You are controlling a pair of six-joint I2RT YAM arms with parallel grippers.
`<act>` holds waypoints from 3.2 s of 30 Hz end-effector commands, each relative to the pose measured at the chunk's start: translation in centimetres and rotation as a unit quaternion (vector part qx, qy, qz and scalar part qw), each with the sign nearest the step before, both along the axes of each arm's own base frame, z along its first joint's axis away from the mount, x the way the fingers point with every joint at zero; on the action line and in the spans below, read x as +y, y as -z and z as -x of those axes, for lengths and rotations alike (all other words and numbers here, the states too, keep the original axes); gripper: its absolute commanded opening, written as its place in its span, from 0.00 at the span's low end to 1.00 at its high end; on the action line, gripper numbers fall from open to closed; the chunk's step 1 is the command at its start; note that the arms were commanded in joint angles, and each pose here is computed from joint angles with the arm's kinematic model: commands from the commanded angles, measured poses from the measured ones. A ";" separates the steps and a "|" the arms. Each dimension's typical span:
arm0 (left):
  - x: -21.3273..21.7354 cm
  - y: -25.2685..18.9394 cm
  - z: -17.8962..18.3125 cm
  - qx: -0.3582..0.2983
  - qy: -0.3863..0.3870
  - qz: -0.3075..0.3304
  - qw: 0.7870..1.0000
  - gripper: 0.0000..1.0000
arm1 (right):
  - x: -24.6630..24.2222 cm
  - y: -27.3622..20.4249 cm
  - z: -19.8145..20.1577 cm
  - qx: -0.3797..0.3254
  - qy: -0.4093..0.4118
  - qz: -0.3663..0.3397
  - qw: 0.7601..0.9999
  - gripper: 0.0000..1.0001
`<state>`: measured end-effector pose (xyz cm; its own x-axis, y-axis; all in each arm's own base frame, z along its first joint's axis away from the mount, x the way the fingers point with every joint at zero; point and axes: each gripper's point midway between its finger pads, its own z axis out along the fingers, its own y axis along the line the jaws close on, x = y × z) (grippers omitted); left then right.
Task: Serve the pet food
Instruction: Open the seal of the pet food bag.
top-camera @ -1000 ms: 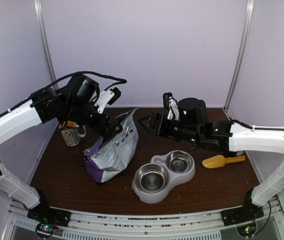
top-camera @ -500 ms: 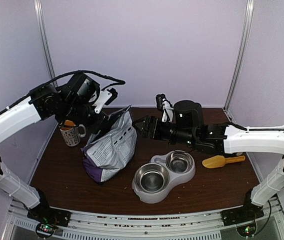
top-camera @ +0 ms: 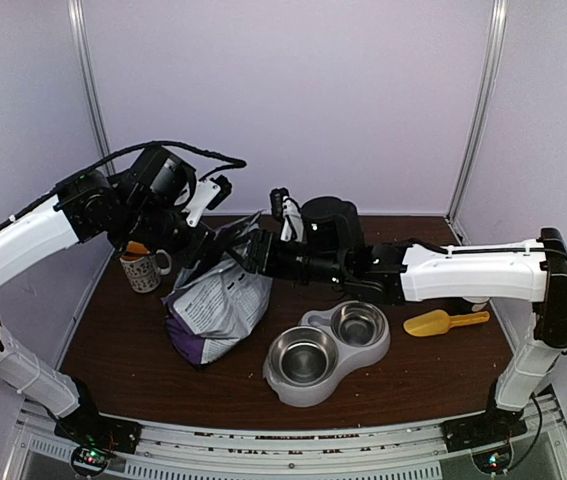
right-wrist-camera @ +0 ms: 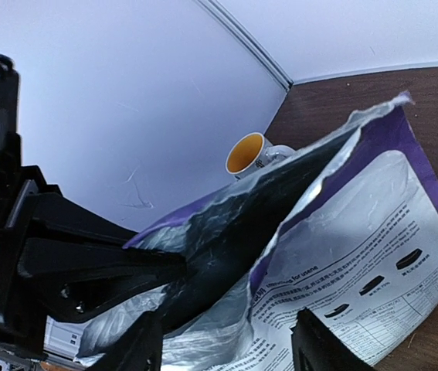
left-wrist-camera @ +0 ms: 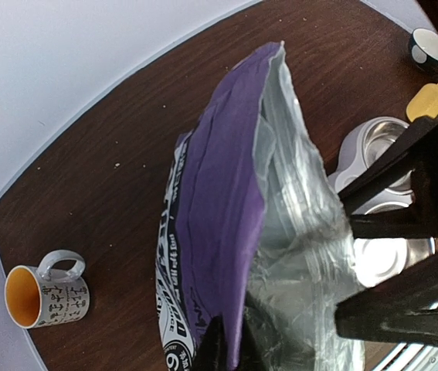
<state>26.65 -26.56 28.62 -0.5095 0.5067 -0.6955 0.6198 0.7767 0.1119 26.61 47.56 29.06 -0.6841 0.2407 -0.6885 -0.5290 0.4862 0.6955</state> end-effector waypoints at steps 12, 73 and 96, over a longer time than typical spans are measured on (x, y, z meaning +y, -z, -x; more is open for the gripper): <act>3.6 -3.8 -2.8 -0.109 -0.085 -0.041 0.990 0.00 | 0.0 -4.1 -0.9 0.011 0.020 -0.019 1.000 0.00; -4.8 -3.3 0.7 -0.035 0.044 0.218 0.974 0.00 | -3.2 2.4 0.2 0.052 0.114 0.078 0.989 0.65; -7.0 -1.8 1.7 -0.055 -0.002 0.273 0.961 0.00 | -9.9 12.7 1.8 0.098 0.214 0.216 0.948 0.52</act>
